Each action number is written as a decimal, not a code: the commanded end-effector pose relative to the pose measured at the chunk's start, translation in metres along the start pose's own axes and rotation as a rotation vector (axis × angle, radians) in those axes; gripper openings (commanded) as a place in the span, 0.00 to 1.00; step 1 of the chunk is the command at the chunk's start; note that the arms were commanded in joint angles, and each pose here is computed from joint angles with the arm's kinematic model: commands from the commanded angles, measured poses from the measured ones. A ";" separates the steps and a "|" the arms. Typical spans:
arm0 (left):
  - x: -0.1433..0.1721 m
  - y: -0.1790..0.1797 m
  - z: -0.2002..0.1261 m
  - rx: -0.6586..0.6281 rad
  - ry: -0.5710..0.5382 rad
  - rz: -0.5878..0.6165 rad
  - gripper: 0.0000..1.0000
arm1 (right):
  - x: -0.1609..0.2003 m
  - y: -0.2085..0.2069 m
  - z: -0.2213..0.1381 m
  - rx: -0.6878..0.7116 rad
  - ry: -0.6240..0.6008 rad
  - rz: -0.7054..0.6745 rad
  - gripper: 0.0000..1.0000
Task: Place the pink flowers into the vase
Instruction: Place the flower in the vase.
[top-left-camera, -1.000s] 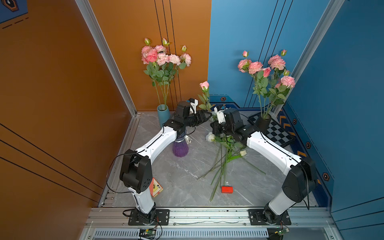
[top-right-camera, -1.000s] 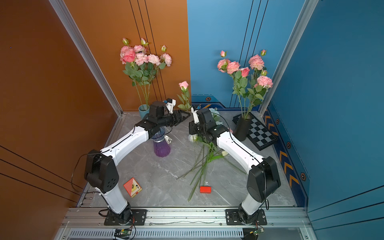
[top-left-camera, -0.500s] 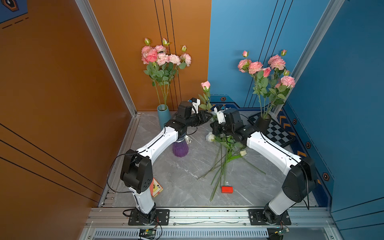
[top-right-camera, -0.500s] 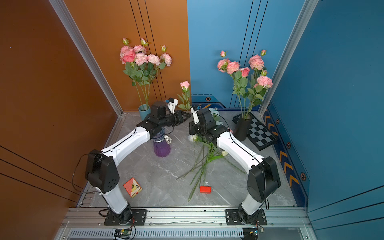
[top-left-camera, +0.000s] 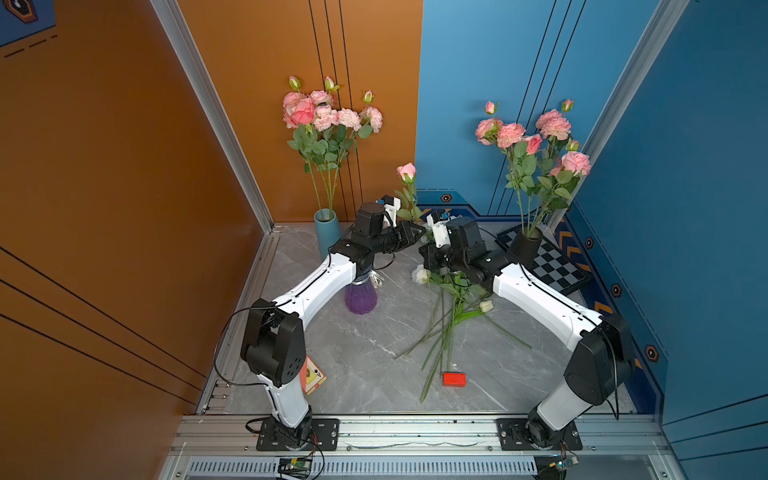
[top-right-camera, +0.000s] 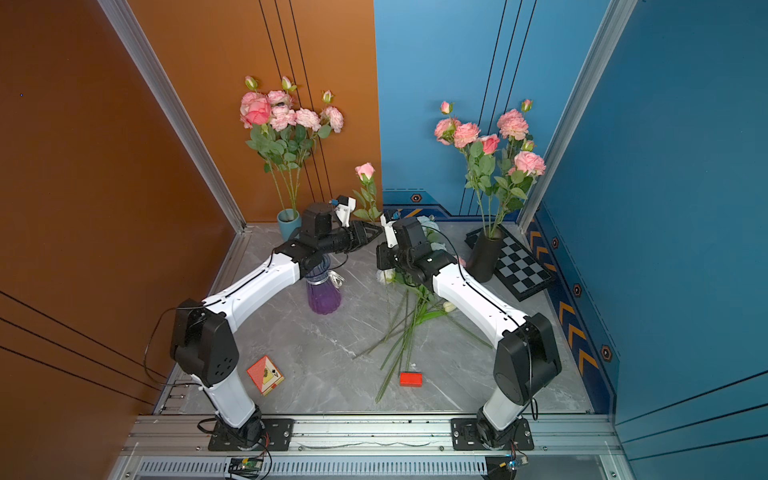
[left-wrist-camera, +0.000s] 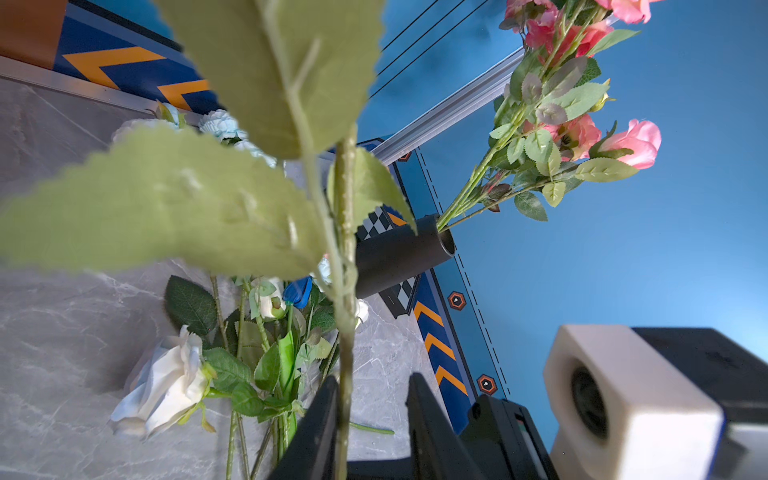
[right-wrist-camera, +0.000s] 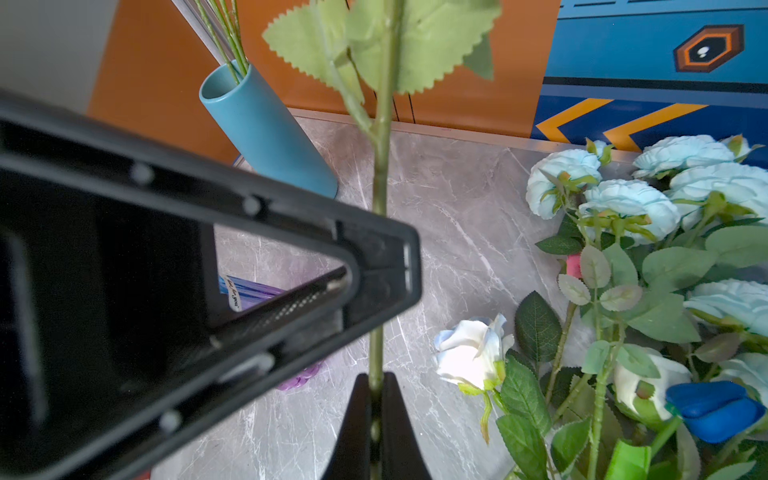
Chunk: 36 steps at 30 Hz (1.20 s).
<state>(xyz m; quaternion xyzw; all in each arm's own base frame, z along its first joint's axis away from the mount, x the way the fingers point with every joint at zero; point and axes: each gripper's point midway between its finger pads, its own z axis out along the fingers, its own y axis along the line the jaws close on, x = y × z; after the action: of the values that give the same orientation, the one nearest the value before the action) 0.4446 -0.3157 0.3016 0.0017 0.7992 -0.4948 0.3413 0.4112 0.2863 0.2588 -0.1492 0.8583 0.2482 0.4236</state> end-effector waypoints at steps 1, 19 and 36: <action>-0.002 -0.007 0.002 0.014 -0.017 0.039 0.29 | -0.008 0.009 -0.010 -0.028 -0.032 -0.001 0.01; -0.005 -0.016 -0.007 0.015 -0.045 0.112 0.00 | -0.007 0.011 -0.008 -0.039 -0.022 0.008 0.11; -0.050 -0.010 -0.060 -0.147 -0.158 0.336 0.00 | -0.014 -0.012 -0.043 0.006 -0.064 -0.008 0.73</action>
<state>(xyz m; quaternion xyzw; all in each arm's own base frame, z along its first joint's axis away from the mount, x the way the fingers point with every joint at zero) 0.4467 -0.2785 0.3268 0.0528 0.7969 -0.4172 0.4338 0.4031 0.2656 0.2819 -0.1429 0.8460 0.2542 0.4464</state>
